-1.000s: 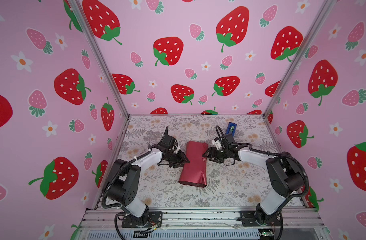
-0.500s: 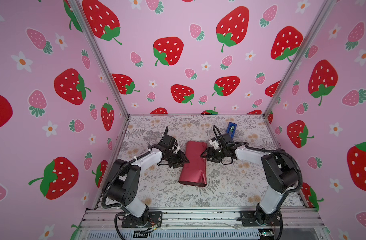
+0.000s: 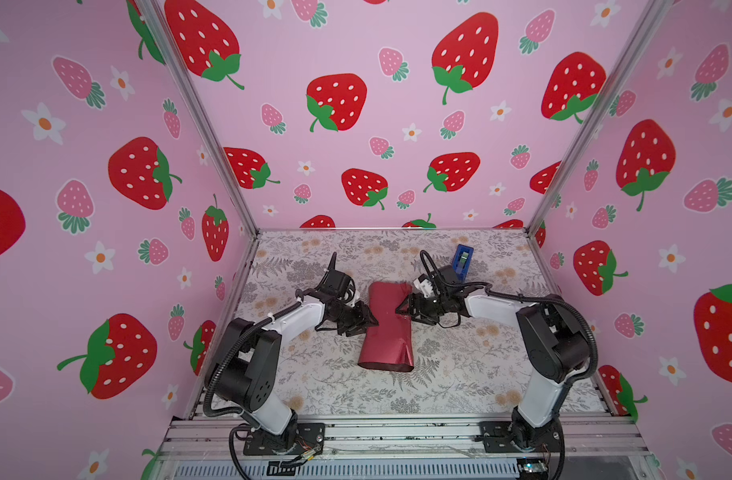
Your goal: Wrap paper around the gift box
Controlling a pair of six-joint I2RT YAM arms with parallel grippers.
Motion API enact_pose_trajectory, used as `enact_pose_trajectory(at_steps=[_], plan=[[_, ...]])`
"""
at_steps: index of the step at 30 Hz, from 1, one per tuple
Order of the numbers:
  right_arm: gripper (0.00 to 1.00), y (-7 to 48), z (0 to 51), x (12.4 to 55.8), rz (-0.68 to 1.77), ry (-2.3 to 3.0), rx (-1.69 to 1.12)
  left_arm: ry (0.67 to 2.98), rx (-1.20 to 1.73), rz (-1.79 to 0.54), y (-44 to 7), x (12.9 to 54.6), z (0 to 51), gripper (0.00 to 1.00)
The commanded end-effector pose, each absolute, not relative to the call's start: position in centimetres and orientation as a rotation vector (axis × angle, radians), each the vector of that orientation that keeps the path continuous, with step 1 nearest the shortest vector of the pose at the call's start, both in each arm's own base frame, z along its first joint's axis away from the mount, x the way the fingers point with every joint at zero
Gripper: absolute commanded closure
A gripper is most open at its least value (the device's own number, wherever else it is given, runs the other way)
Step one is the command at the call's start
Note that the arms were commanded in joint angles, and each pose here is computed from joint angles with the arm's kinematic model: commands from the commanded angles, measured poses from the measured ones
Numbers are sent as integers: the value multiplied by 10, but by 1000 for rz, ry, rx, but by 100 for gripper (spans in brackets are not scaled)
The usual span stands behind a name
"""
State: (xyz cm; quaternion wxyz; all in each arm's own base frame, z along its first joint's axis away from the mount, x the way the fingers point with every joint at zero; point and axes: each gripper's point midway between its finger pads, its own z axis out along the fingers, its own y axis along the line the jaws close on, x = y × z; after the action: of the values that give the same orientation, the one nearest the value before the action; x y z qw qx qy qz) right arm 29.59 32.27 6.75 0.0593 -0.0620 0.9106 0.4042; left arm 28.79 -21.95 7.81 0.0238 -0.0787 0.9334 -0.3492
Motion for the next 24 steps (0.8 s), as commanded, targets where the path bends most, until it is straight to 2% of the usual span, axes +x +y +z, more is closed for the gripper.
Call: enact_pose_trajectory(at_steps=[1,8,15,19,24], plan=[[23,321,70,300,1179,2755,-164,2899,-246,-1063,-219,285,80,50],[23,311,104,293,1199,2689,-157,2853,-224,-1023,-216,294,99,48],[25,297,95,265,1221,2732,-148,2853,-197,-964,-212,309,103,46],[31,305,88,249,1344,2747,-159,2879,-192,-994,-218,314,92,45],[40,318,89,250,1430,2710,-153,2880,-206,-1051,-228,321,86,45]])
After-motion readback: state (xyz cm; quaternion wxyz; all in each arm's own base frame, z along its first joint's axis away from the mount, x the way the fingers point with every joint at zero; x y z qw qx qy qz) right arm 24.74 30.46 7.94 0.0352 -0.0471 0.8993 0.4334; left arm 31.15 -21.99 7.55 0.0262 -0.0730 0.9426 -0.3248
